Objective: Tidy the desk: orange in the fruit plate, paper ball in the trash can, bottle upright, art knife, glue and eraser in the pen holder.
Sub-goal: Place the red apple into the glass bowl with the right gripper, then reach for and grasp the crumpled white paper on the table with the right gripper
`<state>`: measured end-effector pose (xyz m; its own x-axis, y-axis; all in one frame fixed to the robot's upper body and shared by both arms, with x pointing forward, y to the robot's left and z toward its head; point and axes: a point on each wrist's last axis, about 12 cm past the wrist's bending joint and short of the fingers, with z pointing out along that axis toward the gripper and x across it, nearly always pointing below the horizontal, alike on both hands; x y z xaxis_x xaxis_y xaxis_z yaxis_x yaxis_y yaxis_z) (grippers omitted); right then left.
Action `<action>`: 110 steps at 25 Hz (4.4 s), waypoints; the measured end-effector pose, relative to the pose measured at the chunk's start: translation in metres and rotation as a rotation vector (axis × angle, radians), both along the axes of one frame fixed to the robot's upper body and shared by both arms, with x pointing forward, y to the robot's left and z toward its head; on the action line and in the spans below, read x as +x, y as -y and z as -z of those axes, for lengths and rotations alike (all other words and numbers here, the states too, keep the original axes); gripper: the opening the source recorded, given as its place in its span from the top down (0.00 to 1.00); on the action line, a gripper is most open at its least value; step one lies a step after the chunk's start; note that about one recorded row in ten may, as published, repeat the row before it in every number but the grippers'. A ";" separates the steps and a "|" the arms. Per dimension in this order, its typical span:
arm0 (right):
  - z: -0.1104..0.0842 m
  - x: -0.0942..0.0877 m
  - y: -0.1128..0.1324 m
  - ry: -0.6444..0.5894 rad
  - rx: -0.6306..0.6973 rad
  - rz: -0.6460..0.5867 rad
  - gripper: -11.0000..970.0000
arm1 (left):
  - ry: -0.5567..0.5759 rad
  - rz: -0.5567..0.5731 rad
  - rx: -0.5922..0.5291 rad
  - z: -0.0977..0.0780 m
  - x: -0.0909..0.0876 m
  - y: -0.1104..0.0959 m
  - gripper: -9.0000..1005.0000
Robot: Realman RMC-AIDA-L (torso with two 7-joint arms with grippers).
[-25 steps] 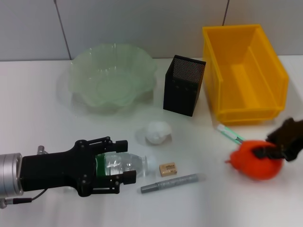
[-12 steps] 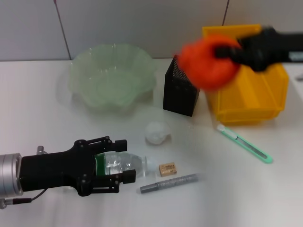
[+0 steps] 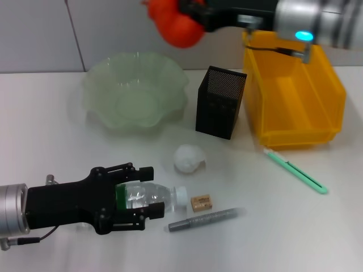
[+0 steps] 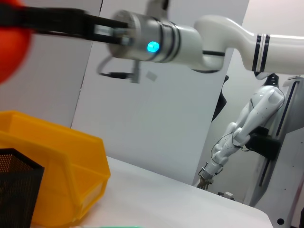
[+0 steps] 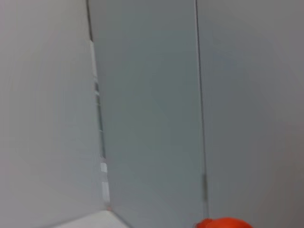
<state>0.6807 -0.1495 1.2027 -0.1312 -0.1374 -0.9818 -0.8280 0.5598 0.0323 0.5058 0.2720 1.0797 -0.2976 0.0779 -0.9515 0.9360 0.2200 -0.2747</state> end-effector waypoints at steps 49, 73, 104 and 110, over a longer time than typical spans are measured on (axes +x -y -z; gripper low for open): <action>-0.026 -0.018 -0.037 0.085 0.313 -0.096 0.18 | 0.001 0.002 -0.019 0.000 -0.001 0.003 0.18; -0.024 -0.027 0.013 -0.347 -0.508 -0.277 0.18 | -0.004 -0.025 -0.014 0.002 -0.003 -0.002 0.18; 0.044 -0.033 -0.055 -0.340 -0.835 -0.260 0.19 | 0.038 -0.098 0.249 -0.001 0.002 -0.055 0.18; 0.058 -0.032 -0.061 -0.333 -0.800 -0.228 0.19 | 0.038 -0.111 0.257 -0.001 -0.001 -0.061 0.18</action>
